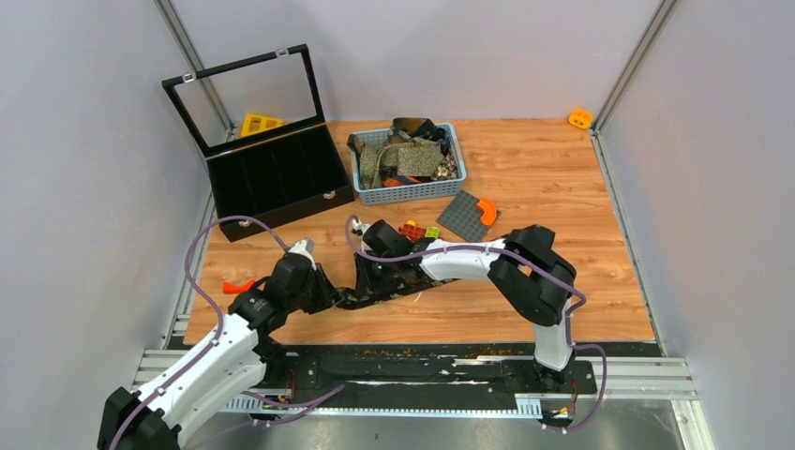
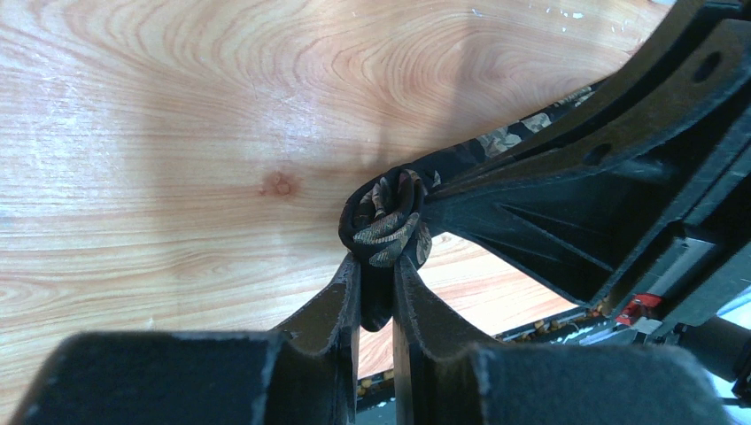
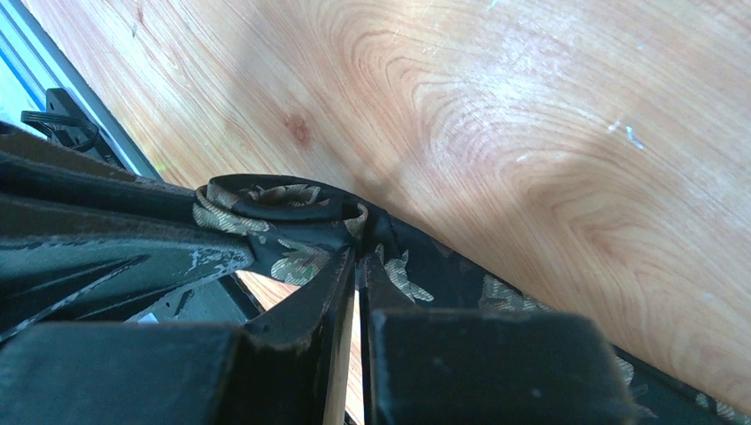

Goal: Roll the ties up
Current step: Roll the tie at the center of the board.

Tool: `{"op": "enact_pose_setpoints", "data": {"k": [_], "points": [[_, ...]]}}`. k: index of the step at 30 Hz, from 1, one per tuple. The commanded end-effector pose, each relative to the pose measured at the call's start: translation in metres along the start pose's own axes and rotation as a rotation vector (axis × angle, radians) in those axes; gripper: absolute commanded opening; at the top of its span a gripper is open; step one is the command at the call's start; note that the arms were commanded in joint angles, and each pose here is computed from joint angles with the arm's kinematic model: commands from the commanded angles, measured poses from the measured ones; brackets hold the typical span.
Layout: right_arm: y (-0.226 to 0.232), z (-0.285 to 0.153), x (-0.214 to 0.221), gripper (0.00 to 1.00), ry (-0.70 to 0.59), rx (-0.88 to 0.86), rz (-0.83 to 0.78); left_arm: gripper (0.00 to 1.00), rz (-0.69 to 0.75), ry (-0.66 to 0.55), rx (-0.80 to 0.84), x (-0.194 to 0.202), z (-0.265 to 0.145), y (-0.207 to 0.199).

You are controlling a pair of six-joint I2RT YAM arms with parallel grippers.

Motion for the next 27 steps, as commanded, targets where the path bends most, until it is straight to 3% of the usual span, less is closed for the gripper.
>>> {"op": "enact_pose_setpoints", "data": {"k": [1,27], "points": [[0.012,0.012,-0.006,0.07,-0.009,-0.041,-0.027,0.06,0.042,-0.021,0.018,-0.011,-0.008,-0.016],[0.053,0.043,-0.019,0.03,-0.013,-0.228,-0.058,0.05,0.14,0.012,-0.152,-0.026,-0.028,-0.025]]}}
Point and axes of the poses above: each gripper's point midway between its finger pads, its own z axis out along the fingers, its own y axis along the line the jaws close on, x = y × z, the point moved 8 cm from there along -z, back along the fingers, and after that the axes turned 13 degrees about -z, right-handed, at the moved point
